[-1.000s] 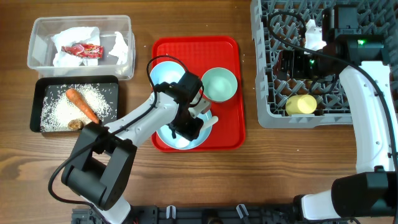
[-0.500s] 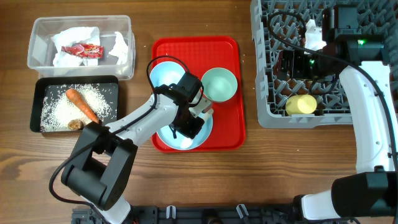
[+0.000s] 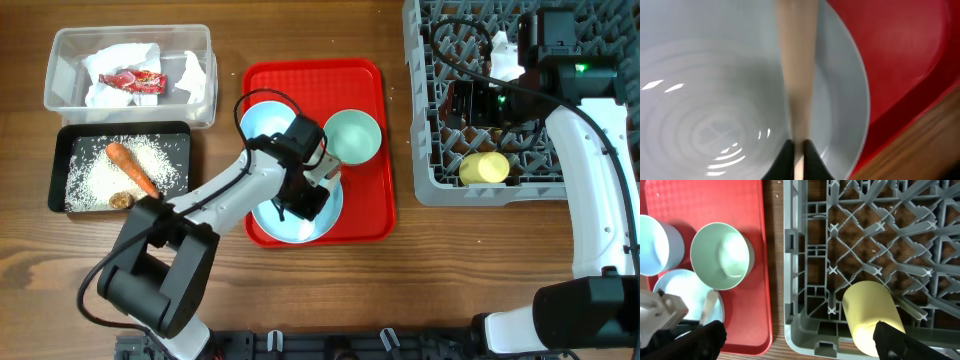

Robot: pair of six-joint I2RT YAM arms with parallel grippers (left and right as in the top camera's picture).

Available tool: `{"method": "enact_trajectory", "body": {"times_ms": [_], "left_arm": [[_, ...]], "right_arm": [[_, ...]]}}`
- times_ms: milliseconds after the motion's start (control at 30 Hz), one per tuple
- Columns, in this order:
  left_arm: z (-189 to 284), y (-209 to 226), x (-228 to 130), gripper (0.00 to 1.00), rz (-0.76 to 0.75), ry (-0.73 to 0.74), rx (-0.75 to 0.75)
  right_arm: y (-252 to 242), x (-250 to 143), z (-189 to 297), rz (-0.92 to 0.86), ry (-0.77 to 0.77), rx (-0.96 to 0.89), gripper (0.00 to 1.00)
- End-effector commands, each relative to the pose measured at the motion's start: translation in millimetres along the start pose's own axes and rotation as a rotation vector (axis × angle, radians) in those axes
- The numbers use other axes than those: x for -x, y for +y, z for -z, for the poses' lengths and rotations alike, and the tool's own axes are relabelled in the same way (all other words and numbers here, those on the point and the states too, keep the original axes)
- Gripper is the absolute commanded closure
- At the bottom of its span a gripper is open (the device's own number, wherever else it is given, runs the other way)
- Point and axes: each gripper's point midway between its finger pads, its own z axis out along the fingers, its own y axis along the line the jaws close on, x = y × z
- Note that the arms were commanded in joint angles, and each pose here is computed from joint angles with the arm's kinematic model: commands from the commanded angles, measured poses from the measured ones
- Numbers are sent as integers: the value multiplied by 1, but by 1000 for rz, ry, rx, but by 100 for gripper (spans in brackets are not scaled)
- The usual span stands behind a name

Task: Sort waste into correct bins and load items into the dishwasher rack

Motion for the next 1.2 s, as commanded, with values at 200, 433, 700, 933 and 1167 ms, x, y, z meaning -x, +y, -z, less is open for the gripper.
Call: {"method": "enact_trajectory", "body": {"times_ms": [200,433,700,933,1167], "left_arm": [[65,12,47,96,157,-143,-6],[69,14,50,82,170,-160,-47],[97,66,43,74,438,-210,33],[192,133,28,50,722,-466,70],[234,163,2,52,830,-586,111]], "right_arm": [[5,-3,-5,0,19,32,2],[6,-2,-5,1,15,38,1],[60,-15,-12,75,61,230,2],[134,-57,-57,62,152,271,7],[185,-105,-102,-14,175,140,9]]}}
